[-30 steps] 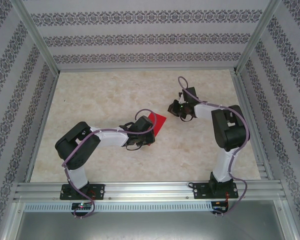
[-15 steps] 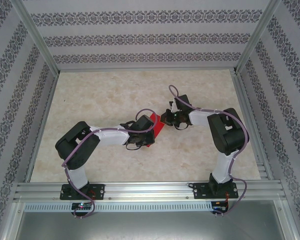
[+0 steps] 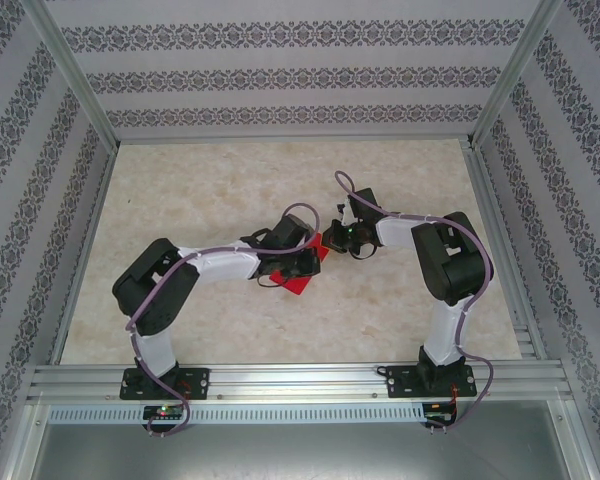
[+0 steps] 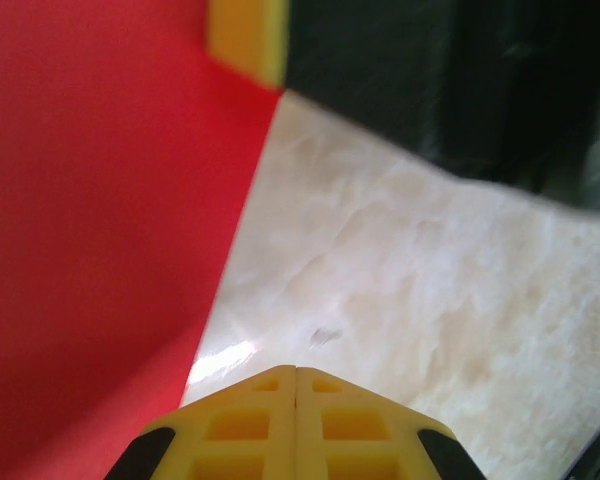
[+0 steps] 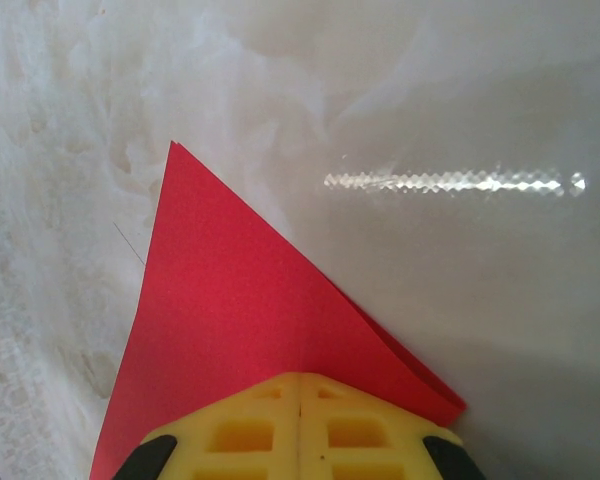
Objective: Fold a paper plane with a square sheet of paper (pick it up from the middle)
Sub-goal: First fold in half a square sheet of paper at the center of the table.
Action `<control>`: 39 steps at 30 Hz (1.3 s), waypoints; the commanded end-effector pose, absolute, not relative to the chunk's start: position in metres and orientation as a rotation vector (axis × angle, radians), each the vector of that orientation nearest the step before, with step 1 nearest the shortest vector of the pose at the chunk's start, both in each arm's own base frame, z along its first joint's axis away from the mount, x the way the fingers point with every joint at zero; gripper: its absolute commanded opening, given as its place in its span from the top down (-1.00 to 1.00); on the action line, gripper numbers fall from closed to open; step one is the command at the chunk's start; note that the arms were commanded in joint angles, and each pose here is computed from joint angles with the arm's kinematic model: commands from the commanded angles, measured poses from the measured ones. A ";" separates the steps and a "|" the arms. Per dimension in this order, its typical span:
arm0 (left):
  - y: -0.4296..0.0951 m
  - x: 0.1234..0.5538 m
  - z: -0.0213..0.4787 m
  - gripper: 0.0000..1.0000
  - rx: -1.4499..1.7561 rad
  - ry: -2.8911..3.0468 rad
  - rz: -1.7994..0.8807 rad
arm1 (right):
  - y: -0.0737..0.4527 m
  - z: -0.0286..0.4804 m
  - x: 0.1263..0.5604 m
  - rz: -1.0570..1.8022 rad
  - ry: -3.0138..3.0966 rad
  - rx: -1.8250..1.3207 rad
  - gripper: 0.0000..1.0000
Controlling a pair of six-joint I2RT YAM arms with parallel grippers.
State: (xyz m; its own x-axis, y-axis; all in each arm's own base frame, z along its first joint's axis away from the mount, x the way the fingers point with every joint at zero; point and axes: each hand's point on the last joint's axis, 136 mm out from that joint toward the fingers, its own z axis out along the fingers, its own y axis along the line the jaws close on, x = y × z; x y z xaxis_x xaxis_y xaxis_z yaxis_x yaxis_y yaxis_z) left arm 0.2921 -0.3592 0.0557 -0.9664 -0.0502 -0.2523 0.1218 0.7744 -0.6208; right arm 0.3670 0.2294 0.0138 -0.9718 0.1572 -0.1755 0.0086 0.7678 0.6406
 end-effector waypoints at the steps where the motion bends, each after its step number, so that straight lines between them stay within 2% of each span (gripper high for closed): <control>1: -0.368 0.305 0.050 1.00 0.133 2.700 -0.970 | 0.216 -0.011 0.358 0.894 2.828 0.153 1.00; 8: -0.360 0.318 0.030 1.00 0.160 2.738 -0.865 | 0.217 -0.013 0.357 0.896 2.841 0.157 1.00; 16: -0.350 0.314 0.010 1.00 0.171 2.762 -0.817 | 0.215 -0.020 0.355 0.881 2.869 0.172 1.00; 31: -0.329 0.242 -0.005 1.00 0.350 2.860 -0.999 | 0.204 -0.036 0.349 0.776 2.967 0.240 1.00; 39: -0.311 0.219 -0.011 1.00 0.432 2.902 -0.967 | 0.203 -0.038 0.348 0.766 2.970 0.242 1.00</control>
State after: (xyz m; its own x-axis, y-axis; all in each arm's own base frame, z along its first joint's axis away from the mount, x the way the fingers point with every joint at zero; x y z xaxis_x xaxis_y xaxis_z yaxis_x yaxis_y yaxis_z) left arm 0.2673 -0.3387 0.0187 -0.9401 0.1486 -0.3068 0.3145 0.7254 -0.6123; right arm 0.3689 0.2316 0.0114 -0.9832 0.1472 -0.1082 0.0472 0.7769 0.6279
